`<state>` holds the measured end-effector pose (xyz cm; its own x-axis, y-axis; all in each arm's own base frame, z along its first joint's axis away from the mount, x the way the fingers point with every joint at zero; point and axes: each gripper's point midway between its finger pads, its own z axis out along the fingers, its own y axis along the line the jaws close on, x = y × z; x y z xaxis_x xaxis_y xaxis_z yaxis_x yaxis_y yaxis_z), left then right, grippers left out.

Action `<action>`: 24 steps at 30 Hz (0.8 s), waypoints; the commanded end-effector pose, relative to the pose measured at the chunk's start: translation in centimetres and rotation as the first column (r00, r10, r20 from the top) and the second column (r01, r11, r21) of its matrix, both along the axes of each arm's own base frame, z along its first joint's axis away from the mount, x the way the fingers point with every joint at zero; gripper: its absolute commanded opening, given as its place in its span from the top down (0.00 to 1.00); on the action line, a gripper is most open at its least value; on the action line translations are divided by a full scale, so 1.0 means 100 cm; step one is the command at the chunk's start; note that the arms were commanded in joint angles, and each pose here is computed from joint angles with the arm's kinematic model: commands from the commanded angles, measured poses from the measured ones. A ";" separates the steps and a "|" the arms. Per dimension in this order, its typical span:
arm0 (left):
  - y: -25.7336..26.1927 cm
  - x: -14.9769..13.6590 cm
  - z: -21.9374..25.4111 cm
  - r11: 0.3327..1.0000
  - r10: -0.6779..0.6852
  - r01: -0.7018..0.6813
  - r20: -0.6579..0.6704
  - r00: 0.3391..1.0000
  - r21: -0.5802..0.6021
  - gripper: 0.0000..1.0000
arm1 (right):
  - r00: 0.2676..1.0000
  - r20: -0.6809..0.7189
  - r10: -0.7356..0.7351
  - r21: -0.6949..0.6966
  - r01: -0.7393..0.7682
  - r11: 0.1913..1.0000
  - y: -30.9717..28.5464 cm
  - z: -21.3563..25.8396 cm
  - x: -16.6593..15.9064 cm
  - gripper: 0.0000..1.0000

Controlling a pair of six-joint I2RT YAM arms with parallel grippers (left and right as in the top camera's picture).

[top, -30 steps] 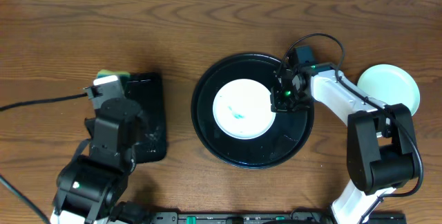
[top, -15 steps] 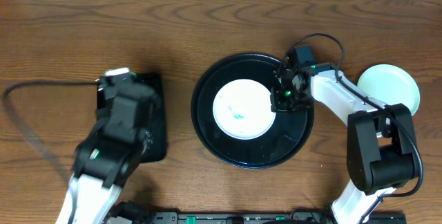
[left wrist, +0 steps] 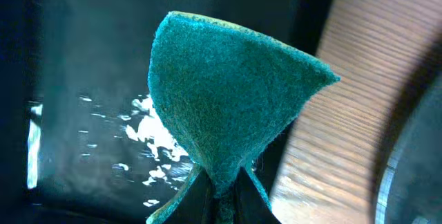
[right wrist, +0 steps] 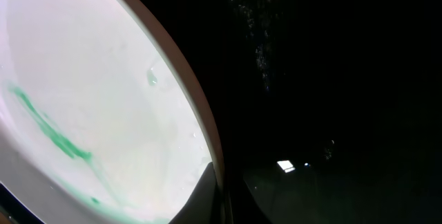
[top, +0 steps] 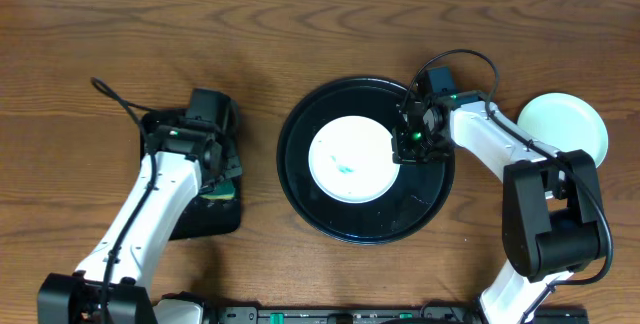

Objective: Clean dirty plates on tray and stack at the side
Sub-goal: 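Grasp the sponge with the left gripper and lift it, then scrub the last plate with the sponge while the right gripper holds it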

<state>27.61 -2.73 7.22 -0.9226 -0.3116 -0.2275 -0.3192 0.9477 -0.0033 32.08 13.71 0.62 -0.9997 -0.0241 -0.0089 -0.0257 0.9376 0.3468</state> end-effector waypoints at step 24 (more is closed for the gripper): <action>-0.182 0.030 0.025 0.916 -0.301 0.341 0.200 0.933 -0.212 0.93 | 0.996 0.012 0.091 0.080 -0.092 0.993 0.048 -0.005 -0.016 0.99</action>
<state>29.74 -19.95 9.68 -0.9421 -0.0312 -0.3339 0.0551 0.9677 -0.2459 31.60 17.16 0.58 -0.9938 -0.0999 -0.0497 -0.1114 0.9108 0.3976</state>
